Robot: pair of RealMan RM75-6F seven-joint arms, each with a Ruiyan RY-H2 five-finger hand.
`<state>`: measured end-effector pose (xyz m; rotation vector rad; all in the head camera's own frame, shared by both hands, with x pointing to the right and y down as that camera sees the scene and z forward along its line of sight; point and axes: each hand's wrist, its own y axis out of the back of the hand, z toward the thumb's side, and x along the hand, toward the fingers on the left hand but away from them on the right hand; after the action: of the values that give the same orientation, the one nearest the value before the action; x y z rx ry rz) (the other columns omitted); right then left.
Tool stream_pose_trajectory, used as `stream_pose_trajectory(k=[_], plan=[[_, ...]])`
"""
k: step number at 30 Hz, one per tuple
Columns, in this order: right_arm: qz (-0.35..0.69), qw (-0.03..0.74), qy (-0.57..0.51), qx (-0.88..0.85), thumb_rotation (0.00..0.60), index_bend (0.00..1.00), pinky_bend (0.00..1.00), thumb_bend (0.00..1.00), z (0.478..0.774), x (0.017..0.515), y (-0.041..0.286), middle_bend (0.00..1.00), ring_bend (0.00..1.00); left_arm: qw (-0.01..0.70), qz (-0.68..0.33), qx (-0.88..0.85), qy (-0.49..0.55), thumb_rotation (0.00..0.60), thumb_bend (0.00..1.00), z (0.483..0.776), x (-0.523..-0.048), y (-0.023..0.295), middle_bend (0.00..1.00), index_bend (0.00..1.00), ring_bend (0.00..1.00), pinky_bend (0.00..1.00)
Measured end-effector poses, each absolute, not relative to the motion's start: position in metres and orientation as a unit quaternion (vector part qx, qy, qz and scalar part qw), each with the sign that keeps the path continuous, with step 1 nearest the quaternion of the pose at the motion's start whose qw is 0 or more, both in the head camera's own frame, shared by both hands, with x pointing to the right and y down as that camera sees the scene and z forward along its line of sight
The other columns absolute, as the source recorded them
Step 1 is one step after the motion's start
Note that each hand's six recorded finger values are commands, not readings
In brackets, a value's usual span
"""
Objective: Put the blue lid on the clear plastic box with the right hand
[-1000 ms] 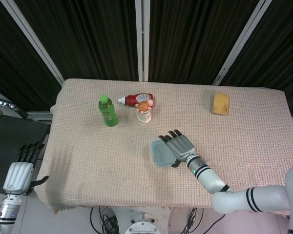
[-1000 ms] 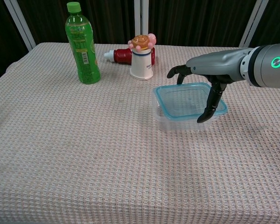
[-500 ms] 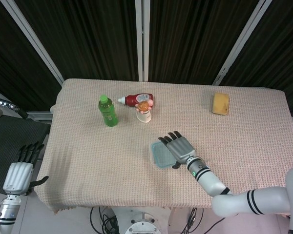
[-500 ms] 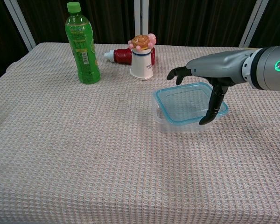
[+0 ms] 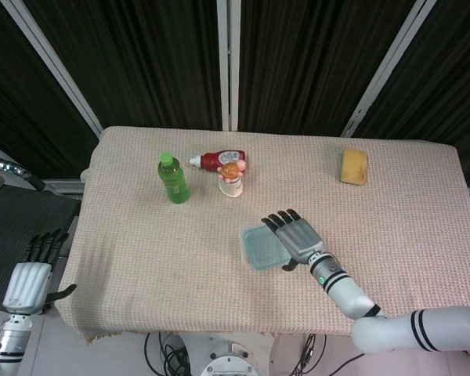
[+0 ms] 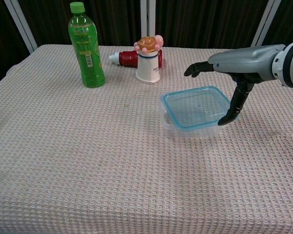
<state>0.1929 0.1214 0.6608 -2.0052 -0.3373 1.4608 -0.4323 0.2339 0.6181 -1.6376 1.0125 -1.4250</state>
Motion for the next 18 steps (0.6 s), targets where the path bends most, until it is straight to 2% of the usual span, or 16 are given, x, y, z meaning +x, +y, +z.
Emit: stream_pose_trajectory(k=[9,18], plan=[[0.558,0.261,-0.149,-0.774,0.589,0.00,0.00,0.00,0.673,0.221,0.115,0.11,0.00,0.371,-0.553,-0.636,0.390,0.600,0.00,0.614,-0.427,0.233,0.00,0.06,0.00,0.00],[0.549,0.246,-0.153,-0.784,0.590,0.00,0.00,0.00,0.681,0.230,0.113,0.12,0.00,0.375,-0.556,-0.631,0.389,0.600,0.00,0.608,-0.426,0.233,0.00,0.06,0.00,0.00]])
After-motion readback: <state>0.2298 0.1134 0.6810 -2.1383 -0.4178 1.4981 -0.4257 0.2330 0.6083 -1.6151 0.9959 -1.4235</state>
